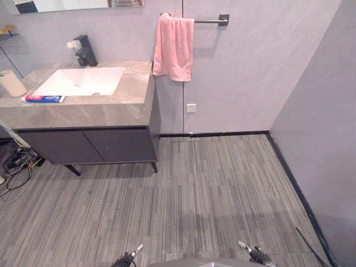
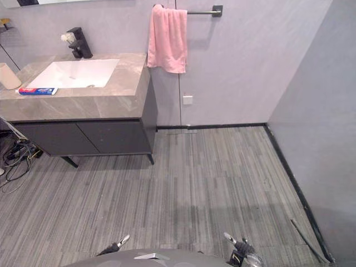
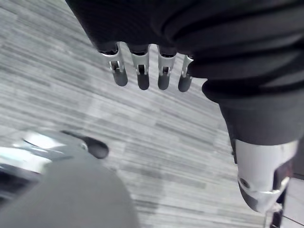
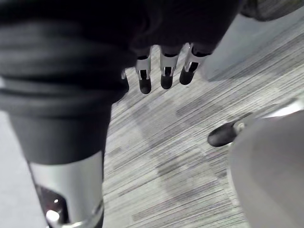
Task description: Organize washtable
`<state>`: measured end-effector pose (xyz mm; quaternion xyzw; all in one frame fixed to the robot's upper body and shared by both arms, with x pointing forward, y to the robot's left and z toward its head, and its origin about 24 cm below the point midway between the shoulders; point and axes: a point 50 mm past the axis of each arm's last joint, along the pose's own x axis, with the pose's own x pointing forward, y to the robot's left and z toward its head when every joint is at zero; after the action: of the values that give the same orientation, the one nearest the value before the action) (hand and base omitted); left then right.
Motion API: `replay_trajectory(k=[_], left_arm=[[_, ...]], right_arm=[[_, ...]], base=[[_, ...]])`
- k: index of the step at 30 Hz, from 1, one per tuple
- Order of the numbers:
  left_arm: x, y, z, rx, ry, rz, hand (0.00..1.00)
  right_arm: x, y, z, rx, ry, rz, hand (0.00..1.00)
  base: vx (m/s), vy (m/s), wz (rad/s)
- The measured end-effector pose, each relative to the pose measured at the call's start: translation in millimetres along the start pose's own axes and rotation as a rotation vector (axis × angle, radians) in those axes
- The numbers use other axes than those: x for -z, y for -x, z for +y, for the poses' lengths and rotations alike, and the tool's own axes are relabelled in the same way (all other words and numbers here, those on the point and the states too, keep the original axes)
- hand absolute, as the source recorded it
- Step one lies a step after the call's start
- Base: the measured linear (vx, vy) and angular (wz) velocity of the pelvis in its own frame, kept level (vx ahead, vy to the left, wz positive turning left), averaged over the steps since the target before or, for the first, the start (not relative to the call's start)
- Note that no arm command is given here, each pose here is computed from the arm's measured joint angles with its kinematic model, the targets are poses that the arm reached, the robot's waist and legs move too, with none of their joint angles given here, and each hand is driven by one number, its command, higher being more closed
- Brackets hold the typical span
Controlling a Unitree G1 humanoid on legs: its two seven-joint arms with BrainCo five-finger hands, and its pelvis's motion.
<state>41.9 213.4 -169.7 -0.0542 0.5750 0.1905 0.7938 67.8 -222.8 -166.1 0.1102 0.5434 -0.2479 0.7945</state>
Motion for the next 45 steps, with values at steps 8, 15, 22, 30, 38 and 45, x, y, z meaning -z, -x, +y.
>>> replay_trajectory(k=[8, 15, 22, 30, 38, 45], left_arm=[[18.3, 3.0, 8.6, -0.047, 0.018, 0.059, 0.0], [20.2, 3.5, 8.3, -0.048, 0.023, 0.064, 0.0], [18.5, 3.1, 8.9, -0.046, -0.018, 0.058, 0.0], [17.3, 2.8, 10.7, -0.052, -0.021, 0.055, 0.0], [17.3, 2.8, 10.6, -0.052, -0.021, 0.055, 0.0], [17.8, 3.0, 11.2, -0.054, -0.015, 0.056, 0.0]], right_arm=[[12.2, 1.6, -10.9, 0.058, -0.073, 0.048, 0.0], [16.3, 2.4, -13.6, 0.064, -0.081, 0.059, 0.0], [17.4, 2.4, -11.3, 0.058, -0.08, 0.064, 0.0], [17.0, 2.3, -7.6, 0.048, -0.072, 0.063, 0.0], [16.4, 2.2, -7.4, 0.048, -0.065, 0.061, 0.0], [15.2, 2.0, -6.7, 0.049, -0.074, 0.058, 0.0]], base=[[-0.03, 0.009, 0.02], [0.03, -0.013, 0.05], [0.06, -0.01, -0.01], [0.0, 0.0, 0.0], [-0.04, 0.012, 0.0], [0.0, 0.001, -0.01]])
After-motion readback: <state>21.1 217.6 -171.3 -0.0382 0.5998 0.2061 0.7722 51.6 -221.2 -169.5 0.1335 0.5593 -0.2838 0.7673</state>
